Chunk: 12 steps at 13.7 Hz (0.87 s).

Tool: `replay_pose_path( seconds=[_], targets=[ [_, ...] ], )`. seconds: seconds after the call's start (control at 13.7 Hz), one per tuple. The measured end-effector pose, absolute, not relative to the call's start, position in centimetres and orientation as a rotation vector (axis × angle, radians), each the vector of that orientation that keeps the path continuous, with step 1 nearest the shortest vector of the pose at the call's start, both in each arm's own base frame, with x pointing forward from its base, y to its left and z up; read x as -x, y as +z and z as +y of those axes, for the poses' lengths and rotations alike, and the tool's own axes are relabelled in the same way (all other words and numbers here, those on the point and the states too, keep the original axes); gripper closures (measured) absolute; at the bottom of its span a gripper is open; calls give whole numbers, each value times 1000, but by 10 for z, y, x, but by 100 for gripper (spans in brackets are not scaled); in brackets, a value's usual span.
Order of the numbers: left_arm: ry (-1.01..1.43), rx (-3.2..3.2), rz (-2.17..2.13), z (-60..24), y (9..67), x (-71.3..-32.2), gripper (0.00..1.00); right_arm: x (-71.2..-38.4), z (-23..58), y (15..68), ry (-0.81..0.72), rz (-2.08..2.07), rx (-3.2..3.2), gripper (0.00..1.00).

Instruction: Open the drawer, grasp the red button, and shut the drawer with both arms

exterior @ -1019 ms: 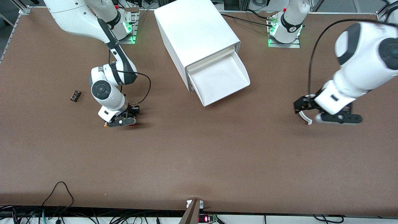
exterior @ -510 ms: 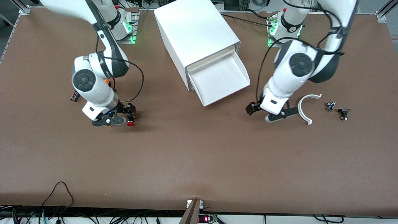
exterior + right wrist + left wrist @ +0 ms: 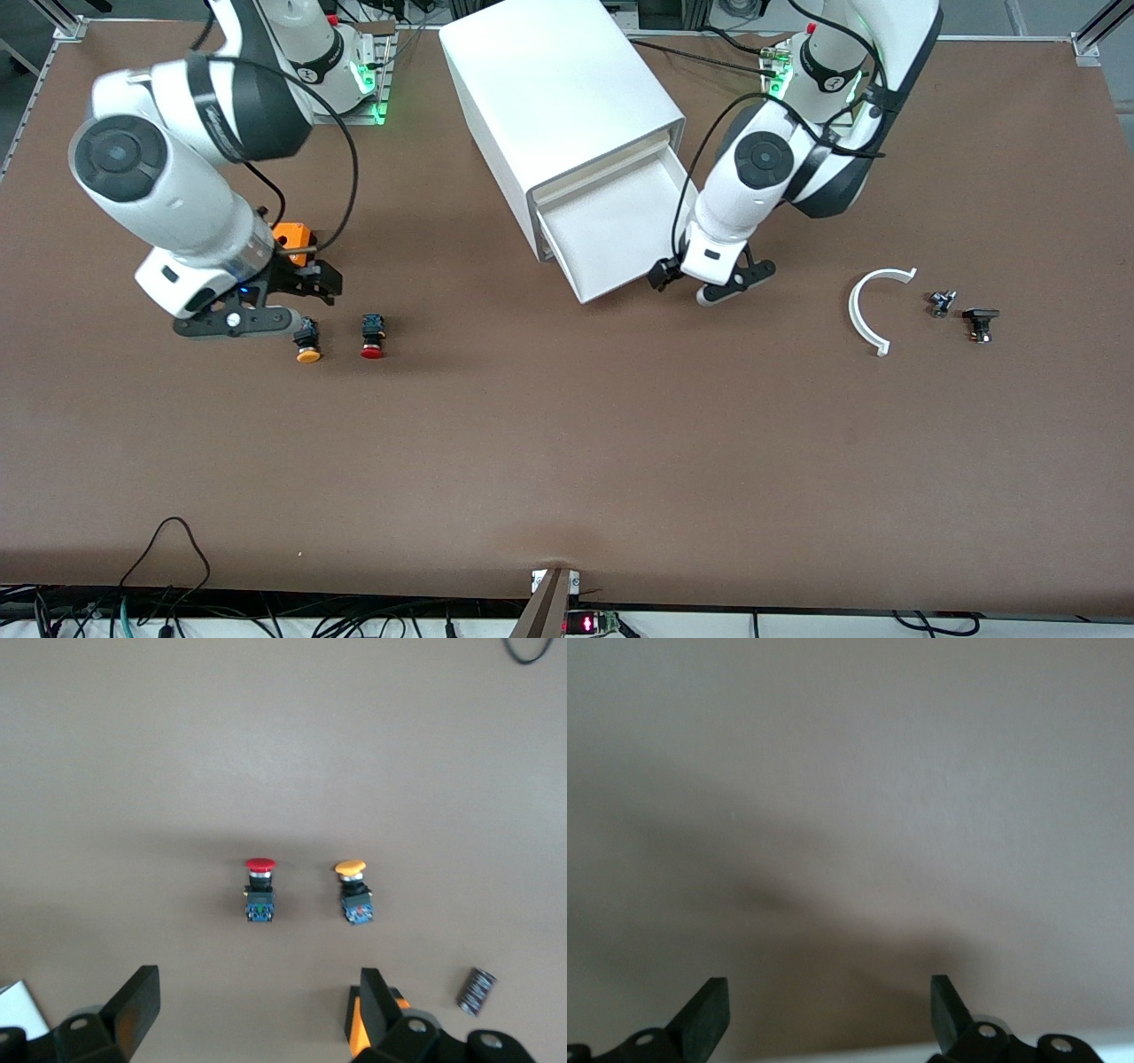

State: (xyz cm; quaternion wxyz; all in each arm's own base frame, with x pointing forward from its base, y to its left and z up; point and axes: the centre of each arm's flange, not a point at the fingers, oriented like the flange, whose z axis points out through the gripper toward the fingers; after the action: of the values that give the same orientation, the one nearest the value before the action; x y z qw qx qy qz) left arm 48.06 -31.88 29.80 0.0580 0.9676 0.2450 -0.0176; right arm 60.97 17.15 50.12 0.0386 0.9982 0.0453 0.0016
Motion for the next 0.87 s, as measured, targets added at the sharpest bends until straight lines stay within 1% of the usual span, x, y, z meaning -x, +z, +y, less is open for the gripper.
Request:
replay_pose_path(
  seconds=[0.07, 0.22, 0.29, 0.44, 0.66, 0.87],
  targets=[
    [-64, -2936, 739, -326, 297, -471, 0, -611, 164, 518, 25, 116, -3064, 0],
    [-100, -2955, 705, -344, 291, -446, 0, -619, 126, 538, 65, 17, -3070, 0],
    [-131, -2965, 697, -360, 286, -424, 0, -626, 88, 540, 68, -77, -3069, 0],
    [-161, -2976, 673, -380, 283, -397, 0, -629, 45, 543, 70, -181, -3063, 0],
    [-185, -2992, 588, -406, 285, -365, 0, -618, 6, 566, 63, -273, -3051, 0],
    [-183, -2992, 589, -405, 286, -365, 0, -595, -25, 592, 0, -255, -3045, 0]
  ],
)
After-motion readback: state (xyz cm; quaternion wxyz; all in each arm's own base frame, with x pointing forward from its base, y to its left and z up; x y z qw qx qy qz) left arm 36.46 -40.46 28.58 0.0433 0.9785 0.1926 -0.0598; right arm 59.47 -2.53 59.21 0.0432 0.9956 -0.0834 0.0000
